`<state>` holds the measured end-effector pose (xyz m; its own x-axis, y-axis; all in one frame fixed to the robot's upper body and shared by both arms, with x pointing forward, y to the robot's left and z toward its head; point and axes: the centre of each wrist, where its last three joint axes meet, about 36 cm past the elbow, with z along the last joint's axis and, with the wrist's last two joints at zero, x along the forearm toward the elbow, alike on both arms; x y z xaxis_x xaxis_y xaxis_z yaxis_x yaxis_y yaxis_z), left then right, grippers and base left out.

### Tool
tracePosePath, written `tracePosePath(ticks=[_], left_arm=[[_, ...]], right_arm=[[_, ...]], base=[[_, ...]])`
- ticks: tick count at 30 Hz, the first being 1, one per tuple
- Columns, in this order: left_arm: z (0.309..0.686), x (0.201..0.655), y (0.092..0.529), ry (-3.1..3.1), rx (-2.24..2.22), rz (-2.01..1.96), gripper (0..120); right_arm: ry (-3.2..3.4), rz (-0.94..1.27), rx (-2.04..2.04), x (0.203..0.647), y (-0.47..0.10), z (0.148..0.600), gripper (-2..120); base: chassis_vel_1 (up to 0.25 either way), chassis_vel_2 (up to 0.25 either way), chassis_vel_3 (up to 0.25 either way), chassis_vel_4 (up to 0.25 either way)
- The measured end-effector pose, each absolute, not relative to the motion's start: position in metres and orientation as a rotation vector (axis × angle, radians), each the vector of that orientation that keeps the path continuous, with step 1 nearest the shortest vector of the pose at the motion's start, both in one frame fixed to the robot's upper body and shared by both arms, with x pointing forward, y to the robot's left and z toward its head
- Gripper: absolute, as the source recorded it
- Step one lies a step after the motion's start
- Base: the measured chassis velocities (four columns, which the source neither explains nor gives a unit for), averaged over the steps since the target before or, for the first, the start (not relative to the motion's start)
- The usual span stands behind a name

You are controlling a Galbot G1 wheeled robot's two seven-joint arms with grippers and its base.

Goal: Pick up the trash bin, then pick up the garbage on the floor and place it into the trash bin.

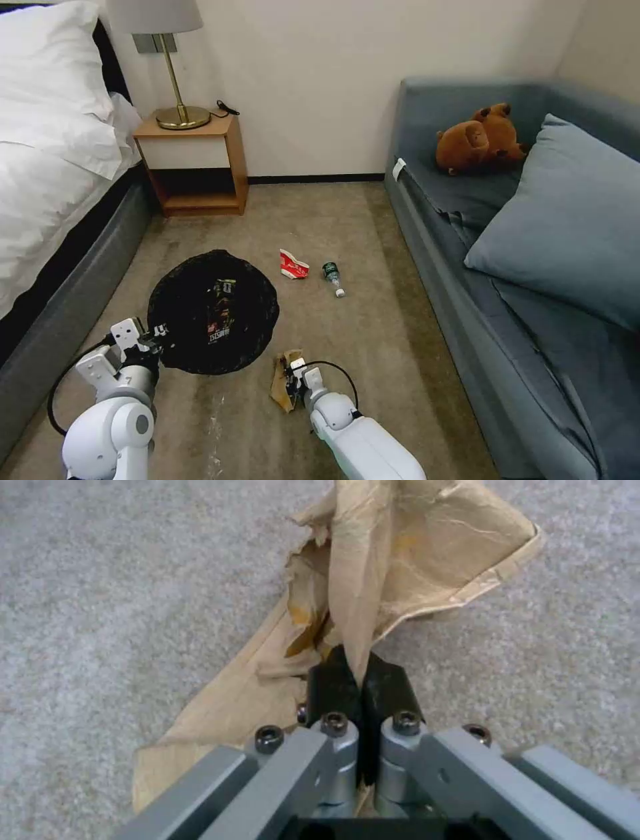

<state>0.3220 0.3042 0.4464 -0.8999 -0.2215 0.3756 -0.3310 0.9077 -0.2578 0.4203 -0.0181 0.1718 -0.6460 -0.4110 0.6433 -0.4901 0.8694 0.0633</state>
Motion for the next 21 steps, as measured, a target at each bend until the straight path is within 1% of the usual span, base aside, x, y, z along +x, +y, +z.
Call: tracePosePath(ticks=[10, 21], left_arm=[[0.445, 0.327, 0.306, -2.730, 0.409, 0.468, 1], [0.439, 0.326, 0.313, -2.723, 0.405, 0.488, 1]], right_arm=[[-2.424, 0.100, 0.600, 0.421, -0.015, 0.190, 0], [-2.508, 0.025, 0.465, 0.443, -0.031, 0.211, 0]], base=[[0.000, 0.000, 0.000, 0.000], [0.000, 0.000, 0.000, 0.000]])
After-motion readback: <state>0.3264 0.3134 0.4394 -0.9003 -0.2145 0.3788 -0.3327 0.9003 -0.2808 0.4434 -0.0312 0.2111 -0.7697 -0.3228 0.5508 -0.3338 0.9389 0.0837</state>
